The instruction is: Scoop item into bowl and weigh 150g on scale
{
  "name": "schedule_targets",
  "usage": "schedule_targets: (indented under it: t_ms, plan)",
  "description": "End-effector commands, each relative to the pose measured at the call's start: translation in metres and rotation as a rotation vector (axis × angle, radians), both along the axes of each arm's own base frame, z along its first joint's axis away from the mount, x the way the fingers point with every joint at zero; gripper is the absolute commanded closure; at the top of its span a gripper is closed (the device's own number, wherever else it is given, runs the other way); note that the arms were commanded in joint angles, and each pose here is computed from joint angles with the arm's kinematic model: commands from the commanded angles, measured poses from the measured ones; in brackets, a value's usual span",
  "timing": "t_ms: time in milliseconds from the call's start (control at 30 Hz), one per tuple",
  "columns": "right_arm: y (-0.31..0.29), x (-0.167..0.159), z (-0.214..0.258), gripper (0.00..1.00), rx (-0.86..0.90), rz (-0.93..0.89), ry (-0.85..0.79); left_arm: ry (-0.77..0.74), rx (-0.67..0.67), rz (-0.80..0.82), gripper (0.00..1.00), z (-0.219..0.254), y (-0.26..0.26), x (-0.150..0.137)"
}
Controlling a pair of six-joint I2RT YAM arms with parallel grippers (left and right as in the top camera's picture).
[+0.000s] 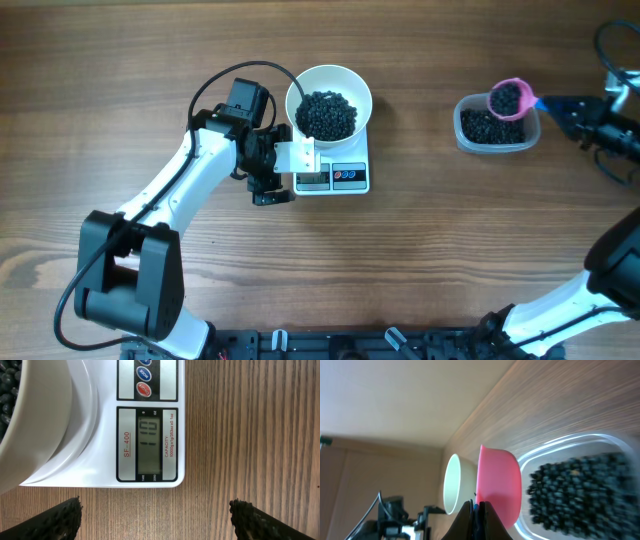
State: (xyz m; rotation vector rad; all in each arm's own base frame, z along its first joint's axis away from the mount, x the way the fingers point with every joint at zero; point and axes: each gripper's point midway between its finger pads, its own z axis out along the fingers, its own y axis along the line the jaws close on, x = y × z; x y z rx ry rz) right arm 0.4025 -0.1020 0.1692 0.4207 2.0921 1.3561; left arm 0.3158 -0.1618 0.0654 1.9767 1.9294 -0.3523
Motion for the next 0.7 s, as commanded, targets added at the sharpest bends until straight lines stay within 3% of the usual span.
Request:
schedule_targets:
  t_ms: [0, 200, 367, 667]
  plan:
    - [0.047, 0.008, 0.004, 0.96, 0.067, 0.118, -0.015, 0.017, -0.012, -0.018, 0.0, -0.005, -0.001, -0.004]
    - [0.148, 0.026, 0.01, 0.96, 0.078, 0.336, -0.018, 0.017, -0.012, -0.018, 0.0, -0.005, -0.001, -0.004]
    - [0.242, 0.032, 0.026, 0.96, 0.059, 0.534, -0.127, 0.017, -0.012, -0.018, 0.0, -0.005, -0.001, -0.004]
    - [0.312, 0.047, 0.008, 0.96, -0.198, 0.544, -0.244, 0.017, -0.012, -0.018, 0.0, -0.005, -0.001, -0.004]
